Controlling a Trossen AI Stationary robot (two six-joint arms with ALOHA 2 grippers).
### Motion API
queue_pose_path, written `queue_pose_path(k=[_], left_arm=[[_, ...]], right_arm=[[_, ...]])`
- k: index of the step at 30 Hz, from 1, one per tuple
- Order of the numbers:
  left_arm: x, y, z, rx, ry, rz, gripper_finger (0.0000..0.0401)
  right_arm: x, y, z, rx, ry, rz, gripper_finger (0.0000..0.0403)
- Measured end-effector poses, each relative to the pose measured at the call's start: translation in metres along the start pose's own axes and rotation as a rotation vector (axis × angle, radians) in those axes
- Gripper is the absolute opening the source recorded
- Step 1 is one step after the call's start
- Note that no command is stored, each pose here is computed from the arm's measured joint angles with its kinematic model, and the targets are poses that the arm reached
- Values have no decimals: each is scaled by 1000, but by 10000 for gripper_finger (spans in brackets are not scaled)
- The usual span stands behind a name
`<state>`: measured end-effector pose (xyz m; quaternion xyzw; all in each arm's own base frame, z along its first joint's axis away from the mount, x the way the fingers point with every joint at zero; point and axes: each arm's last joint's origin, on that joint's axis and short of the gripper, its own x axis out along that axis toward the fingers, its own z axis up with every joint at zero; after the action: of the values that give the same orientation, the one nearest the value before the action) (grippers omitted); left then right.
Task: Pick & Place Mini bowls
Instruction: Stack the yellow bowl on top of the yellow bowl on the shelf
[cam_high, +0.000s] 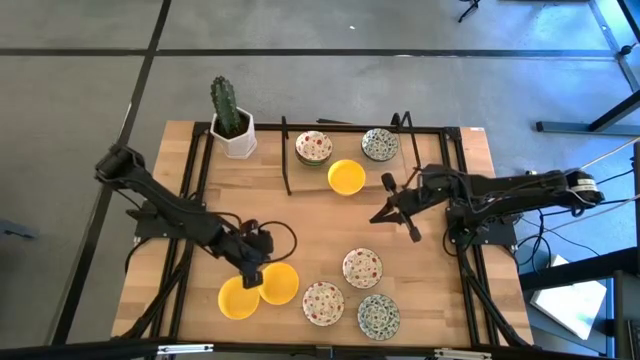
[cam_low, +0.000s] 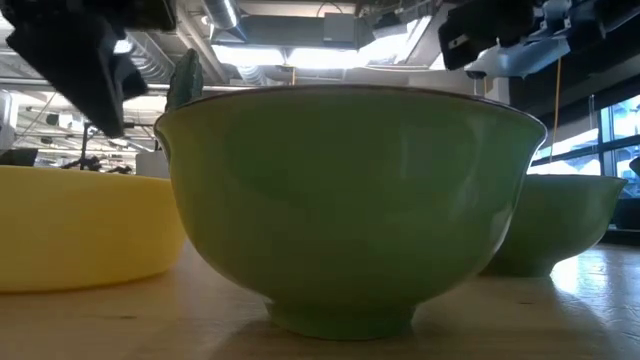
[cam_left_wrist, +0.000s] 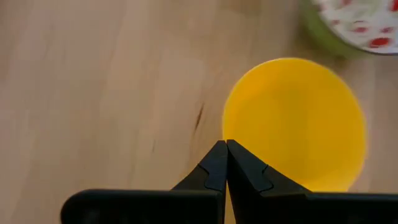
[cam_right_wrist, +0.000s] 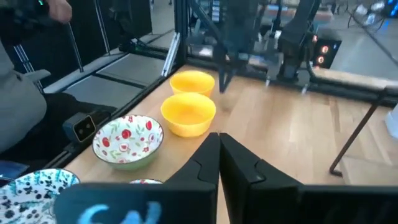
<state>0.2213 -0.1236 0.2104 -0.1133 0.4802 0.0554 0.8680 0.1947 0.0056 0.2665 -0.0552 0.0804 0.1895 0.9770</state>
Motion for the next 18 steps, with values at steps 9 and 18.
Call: queue_pose_path(k=[9,18], left_arm=[[15,0,0,-99,110,-56,71],[18,11,10,-169,92,-47,186]], right_arm=[[-24,13,-6,-34,-111,-16,5],[-48,23,-7,-48,-225,-30,9]])
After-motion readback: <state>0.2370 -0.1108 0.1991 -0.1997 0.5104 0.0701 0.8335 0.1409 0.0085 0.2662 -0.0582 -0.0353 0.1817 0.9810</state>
